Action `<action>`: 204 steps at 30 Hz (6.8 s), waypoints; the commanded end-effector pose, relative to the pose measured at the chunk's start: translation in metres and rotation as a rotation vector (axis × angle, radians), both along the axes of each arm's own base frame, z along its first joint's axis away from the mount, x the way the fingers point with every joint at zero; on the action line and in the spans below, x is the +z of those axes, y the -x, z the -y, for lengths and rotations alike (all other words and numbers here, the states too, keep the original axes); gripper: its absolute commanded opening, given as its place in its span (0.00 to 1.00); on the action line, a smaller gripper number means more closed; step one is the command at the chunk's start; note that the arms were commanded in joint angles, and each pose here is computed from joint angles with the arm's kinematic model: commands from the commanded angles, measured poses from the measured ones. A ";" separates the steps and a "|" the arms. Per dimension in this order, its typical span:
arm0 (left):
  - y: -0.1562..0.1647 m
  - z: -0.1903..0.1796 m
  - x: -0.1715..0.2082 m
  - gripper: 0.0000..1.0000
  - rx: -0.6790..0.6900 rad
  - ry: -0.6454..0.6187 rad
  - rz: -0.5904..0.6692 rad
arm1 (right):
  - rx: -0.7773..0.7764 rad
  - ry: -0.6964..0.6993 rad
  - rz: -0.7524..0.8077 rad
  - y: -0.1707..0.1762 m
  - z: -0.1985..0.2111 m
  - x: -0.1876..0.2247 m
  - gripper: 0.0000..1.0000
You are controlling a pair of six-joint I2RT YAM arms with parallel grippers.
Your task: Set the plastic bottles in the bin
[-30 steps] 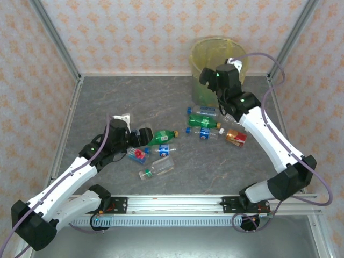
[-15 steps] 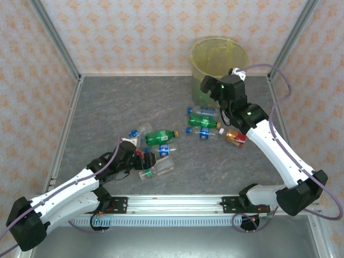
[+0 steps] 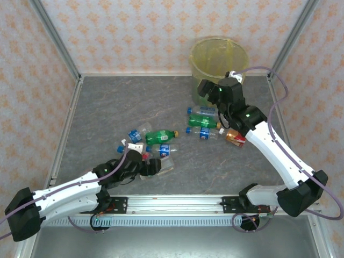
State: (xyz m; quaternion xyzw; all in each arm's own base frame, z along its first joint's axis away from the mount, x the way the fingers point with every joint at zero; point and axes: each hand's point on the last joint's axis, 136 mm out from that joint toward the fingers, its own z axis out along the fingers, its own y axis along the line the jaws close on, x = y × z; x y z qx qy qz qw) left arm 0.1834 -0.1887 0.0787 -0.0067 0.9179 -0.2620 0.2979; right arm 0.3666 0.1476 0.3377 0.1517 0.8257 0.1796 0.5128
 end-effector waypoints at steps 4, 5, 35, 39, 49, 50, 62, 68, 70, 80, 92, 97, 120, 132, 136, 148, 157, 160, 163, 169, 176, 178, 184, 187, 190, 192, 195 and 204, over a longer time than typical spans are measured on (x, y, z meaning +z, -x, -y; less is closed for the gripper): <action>-0.002 -0.008 -0.001 0.93 0.035 -0.052 0.006 | 0.002 -0.020 0.016 0.010 0.002 0.012 1.00; -0.003 -0.008 0.002 0.93 0.036 -0.052 0.011 | 0.003 -0.019 0.015 0.010 0.002 0.012 1.00; 0.027 -0.013 -0.018 0.99 0.065 -0.126 0.027 | 0.018 -0.022 0.001 0.018 0.002 0.007 1.00; 0.035 -0.005 -0.028 0.99 0.018 -0.113 -0.003 | 0.017 -0.024 -0.003 0.018 0.002 0.005 1.00; 0.040 0.020 -0.031 0.90 -0.072 -0.074 0.007 | 0.017 -0.024 -0.017 0.021 0.002 0.001 1.00; 0.041 0.021 -0.033 0.89 -0.078 -0.085 0.006 | 0.014 -0.022 -0.018 0.021 0.003 0.000 1.00; 0.054 0.027 -0.057 0.73 -0.162 -0.277 0.008 | 0.006 -0.018 -0.026 0.022 0.005 -0.002 1.00; 0.054 0.029 -0.055 0.49 -0.168 -0.301 0.026 | 0.043 -0.047 -0.027 0.022 -0.004 -0.001 1.00; 0.052 0.029 -0.050 0.44 -0.159 -0.299 0.039 | 0.052 -0.060 -0.031 0.022 -0.006 -0.003 1.00; 0.037 0.035 0.000 0.36 -0.125 -0.242 0.147 | 0.116 -0.186 -0.015 0.030 -0.021 0.001 1.00; 0.002 0.064 0.087 0.37 -0.086 -0.212 0.348 | 0.547 -0.340 -0.099 0.059 -0.095 -0.010 0.89; -0.020 0.073 0.116 0.38 -0.061 -0.165 0.388 | 0.625 -0.333 -0.131 0.071 -0.103 -0.016 0.89; -0.041 0.089 0.157 0.38 -0.099 -0.131 0.463 | 0.820 -0.300 -0.289 0.098 -0.150 -0.065 0.74; -0.044 0.091 0.165 0.65 -0.093 -0.125 0.477 | 0.773 -0.279 -0.240 0.089 -0.144 -0.050 0.50; -0.046 0.086 0.175 0.98 -0.065 -0.104 0.494 | 0.693 -0.254 -0.203 0.069 -0.130 -0.040 0.49; -0.064 0.049 0.215 0.99 0.095 -0.008 0.507 | 0.317 -0.190 -0.016 -0.017 -0.029 0.023 0.48; -0.063 0.021 0.234 0.99 0.180 0.045 0.529 | 0.019 -0.129 0.103 -0.071 0.043 0.076 0.48; -0.061 0.012 0.236 0.99 0.200 0.045 0.536 | -0.088 -0.106 0.146 -0.085 0.068 0.091 0.48; -0.059 0.004 0.236 0.99 0.231 0.061 0.526 | -0.183 -0.085 0.200 -0.097 0.089 0.105 0.48; -0.054 -0.010 0.236 0.99 0.269 0.077 0.527 | -0.307 -0.035 0.275 -0.125 0.109 0.116 0.48; -0.050 -0.023 0.239 0.99 0.294 0.075 0.534 | -0.266 -0.003 0.199 -0.175 0.093 0.091 0.49; -0.049 -0.027 0.240 0.99 0.306 0.072 0.534 | -0.240 0.011 0.175 -0.185 0.085 0.084 0.49; -0.046 -0.036 0.238 0.99 0.326 0.069 0.533 | -0.178 0.060 0.124 -0.197 0.061 0.069 0.67; -0.046 -0.037 0.238 0.99 0.329 0.066 0.536 | -0.157 0.075 0.116 -0.196 0.053 0.066 0.91; -0.047 -0.037 0.236 0.99 0.331 0.056 0.538 | -0.135 0.075 0.121 -0.193 0.047 0.069 1.00; -0.048 -0.037 0.236 0.99 0.335 0.050 0.540 | -0.131 0.078 0.121 -0.191 0.046 0.070 1.00; -0.050 -0.039 0.233 0.99 0.350 0.032 0.539 | -0.135 0.086 0.123 -0.187 0.047 0.074 1.00; -0.062 -0.048 0.210 0.99 0.399 -0.014 0.473 | -0.138 0.085 0.138 -0.164 0.051 0.088 1.00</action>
